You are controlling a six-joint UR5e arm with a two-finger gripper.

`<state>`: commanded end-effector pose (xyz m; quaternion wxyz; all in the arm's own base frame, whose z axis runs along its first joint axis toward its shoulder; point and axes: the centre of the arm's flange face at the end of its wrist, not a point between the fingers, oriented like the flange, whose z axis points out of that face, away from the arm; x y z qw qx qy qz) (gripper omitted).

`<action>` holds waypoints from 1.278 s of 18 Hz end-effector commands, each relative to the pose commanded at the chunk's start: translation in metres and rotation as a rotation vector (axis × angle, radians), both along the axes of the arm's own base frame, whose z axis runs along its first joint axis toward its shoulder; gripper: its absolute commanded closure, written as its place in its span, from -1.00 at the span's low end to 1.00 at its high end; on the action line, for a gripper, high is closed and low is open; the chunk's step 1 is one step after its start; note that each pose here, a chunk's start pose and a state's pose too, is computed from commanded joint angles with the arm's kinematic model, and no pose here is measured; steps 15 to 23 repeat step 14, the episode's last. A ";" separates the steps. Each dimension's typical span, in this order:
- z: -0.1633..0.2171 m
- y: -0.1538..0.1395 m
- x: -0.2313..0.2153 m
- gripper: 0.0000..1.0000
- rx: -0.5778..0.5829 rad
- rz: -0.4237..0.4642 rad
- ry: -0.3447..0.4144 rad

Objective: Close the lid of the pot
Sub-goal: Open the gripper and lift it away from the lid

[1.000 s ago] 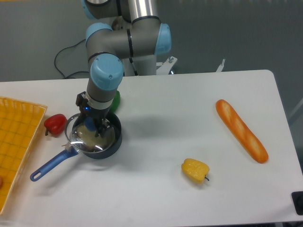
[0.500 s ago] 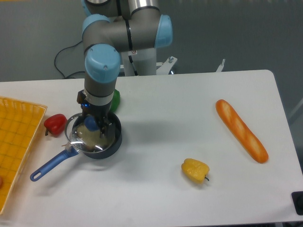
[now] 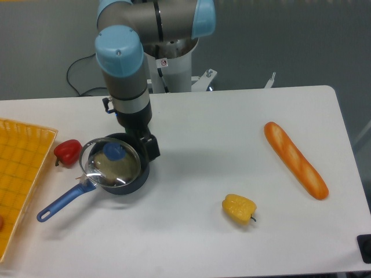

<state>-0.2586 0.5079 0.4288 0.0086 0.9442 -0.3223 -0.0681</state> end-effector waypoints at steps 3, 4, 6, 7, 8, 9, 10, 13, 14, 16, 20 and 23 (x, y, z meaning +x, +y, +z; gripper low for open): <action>0.007 -0.017 -0.012 -1.00 -0.028 -0.081 -0.015; 0.010 -0.018 -0.012 -1.00 -0.025 -0.093 -0.014; 0.015 -0.019 -0.013 -1.00 -0.011 -0.091 -0.007; 0.021 -0.020 -0.015 -1.00 -0.005 -0.086 -0.003; 0.024 -0.022 -0.017 -1.00 0.004 -0.081 -0.006; 0.027 -0.025 -0.020 -1.00 0.019 -0.074 -0.017; 0.028 -0.028 -0.024 -1.00 0.029 -0.065 -0.029; 0.032 -0.033 -0.028 -1.00 0.045 -0.052 -0.037; 0.031 -0.035 -0.029 -1.00 0.044 -0.049 -0.038; 0.031 -0.035 -0.029 -1.00 0.044 -0.049 -0.038; 0.031 -0.035 -0.029 -1.00 0.044 -0.049 -0.038; 0.031 -0.035 -0.029 -1.00 0.044 -0.049 -0.038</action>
